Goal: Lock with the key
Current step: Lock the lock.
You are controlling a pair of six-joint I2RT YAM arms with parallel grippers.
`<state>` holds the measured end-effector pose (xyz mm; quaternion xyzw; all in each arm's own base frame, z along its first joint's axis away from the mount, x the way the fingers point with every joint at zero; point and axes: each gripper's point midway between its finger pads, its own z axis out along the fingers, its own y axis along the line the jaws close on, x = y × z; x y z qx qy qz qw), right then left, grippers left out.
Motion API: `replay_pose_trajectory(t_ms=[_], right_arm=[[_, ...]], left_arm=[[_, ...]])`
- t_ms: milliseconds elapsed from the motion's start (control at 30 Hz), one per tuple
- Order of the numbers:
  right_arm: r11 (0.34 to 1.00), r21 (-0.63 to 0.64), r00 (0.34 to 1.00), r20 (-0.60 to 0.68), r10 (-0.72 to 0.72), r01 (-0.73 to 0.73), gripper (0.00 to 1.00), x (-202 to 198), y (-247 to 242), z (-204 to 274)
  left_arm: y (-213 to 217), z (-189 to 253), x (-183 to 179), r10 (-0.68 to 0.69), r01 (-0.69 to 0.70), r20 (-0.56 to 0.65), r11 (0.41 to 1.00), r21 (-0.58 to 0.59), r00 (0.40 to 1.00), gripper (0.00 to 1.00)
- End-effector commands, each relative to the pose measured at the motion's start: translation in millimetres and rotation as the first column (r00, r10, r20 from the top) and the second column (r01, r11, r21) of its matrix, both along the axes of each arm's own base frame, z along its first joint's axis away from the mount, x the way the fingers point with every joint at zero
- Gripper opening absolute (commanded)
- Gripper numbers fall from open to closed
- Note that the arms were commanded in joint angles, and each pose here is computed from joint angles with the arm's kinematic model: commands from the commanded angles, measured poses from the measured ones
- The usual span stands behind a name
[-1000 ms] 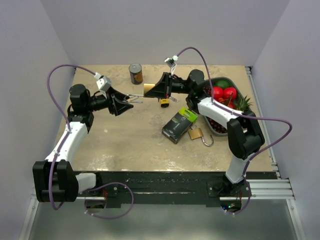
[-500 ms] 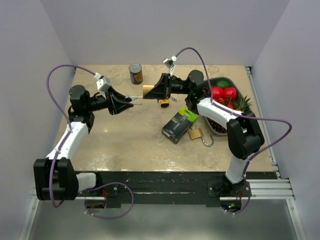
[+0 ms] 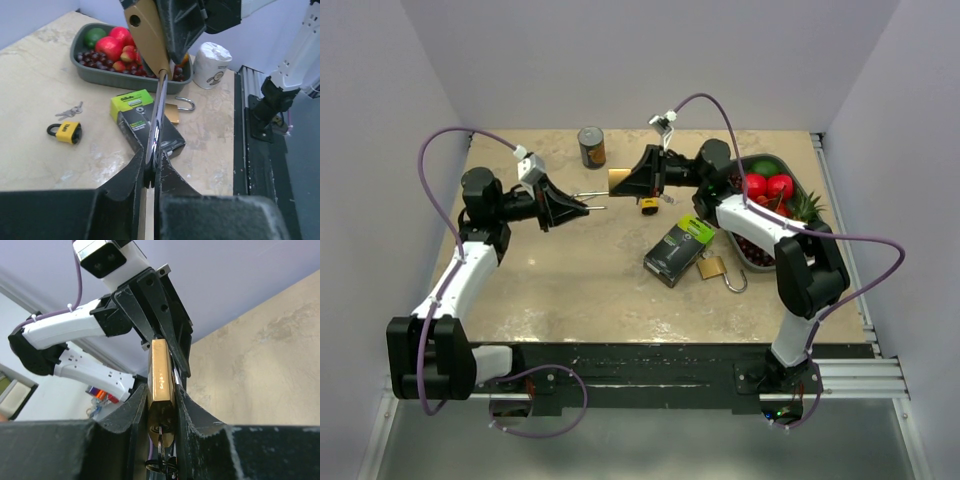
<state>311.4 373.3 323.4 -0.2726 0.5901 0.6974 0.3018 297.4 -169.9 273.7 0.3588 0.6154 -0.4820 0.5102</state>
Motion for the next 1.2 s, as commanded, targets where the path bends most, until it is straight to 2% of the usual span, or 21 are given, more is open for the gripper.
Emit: replay_pose_trajectory(t_ms=[0,33,67,100,133,167,233,267,300,467,600,633,733,833,1000,1167], right_arm=[[0.998,0.06,0.992,0.123,0.008,-0.016,0.0,-18.1,-2.7,40.4],[0.998,0.059,0.992,0.123,0.005,-0.012,0.0,-18.0,-3.5,41.4],[0.999,0.049,0.993,0.118,0.002,-0.008,0.04,-16.9,-3.2,38.9],[0.999,0.044,0.993,0.114,0.0,-0.005,0.14,-16.0,-2.8,38.0],[0.999,0.039,0.994,0.112,-0.003,-0.002,0.26,-15.4,-2.7,37.7],[1.0,0.028,0.994,0.111,-0.006,0.003,0.53,-14.4,-2.5,35.8],[1.0,0.017,0.992,0.126,-0.028,0.026,0.67,-10.5,-2.6,35.4],[0.999,-0.003,0.993,0.113,-0.033,0.034,0.8,-8.6,-2.9,31.3],[0.999,-0.009,0.992,0.119,-0.044,0.046,0.89,-5.6,-4.2,32.0],[0.988,-0.064,0.982,0.137,-0.129,0.138,0.98,15.1,-16.7,23.8],[0.966,-0.144,0.949,0.265,-0.171,0.214,0.99,30.4,-29.9,16.2],[0.953,-0.203,0.935,0.321,-0.154,0.226,0.99,32.2,-34.2,0.4],[0.934,-0.261,0.895,0.431,-0.114,0.244,0.99,32.8,-43.0,-11.8],[0.94,-0.249,0.856,0.512,-0.078,0.234,0.99,25.6,-46.6,-8.7],[0.964,-0.219,0.829,0.559,-0.003,0.151,0.98,6.1,-41.9,-5.5],[0.962,-0.252,0.77,0.632,0.085,0.101,0.93,-13.7,-31.8,-17.4]], left_arm=[[-5.5,28.2,6.4,0.016,-0.016,0.095,1.0,-0.005,0.995,0.0],[-5.9,29.6,5.4,0.016,-0.016,0.097,1.0,-0.006,0.995,0.0],[-7.1,31.4,3.9,0.015,-0.014,0.103,1.0,-0.006,0.995,0.0],[-7.3,34.4,2.3,0.019,-0.018,0.114,1.0,-0.007,0.993,0.0],[-7.1,35.2,1.7,0.022,-0.021,0.114,1.0,-0.008,0.993,0.0],[-7.2,35.3,0.5,0.022,-0.021,0.112,1.0,-0.009,0.993,0.0],[-7.3,37.2,-2.4,0.021,-0.02,0.11,1.0,-0.013,0.994,0.0],[-6.8,37.9,-3.2,0.022,-0.021,0.111,1.0,-0.013,0.994,0.0],[-6.5,40.3,-4.4,0.03,-0.028,0.115,0.999,-0.015,0.993,0.0],[-1.3,33.4,-6.0,0.042,-0.041,0.064,0.999,-0.02,0.997,0.0],[-0.5,35.7,-8.7,0.024,-0.023,0.082,1.0,-0.007,0.996,0.0],[-0.5,36.3,-10.0,0.019,-0.019,0.071,1.0,-0.003,0.997,0.0],[-1.0,37.8,-12.5,0.005,-0.005,0.066,1.0,0.001,0.998,0.0],[-1.3,40.8,-14.8,-0.001,0.001,0.07,1.0,0.001,0.998,0.0],[-2.0,46.7,-16.9,-0.012,0.012,0.064,1.0,-0.005,0.998,0.0],[-3.4,50.3,-18.6,-0.038,0.038,0.061,0.999,-0.005,0.997,0.0]])
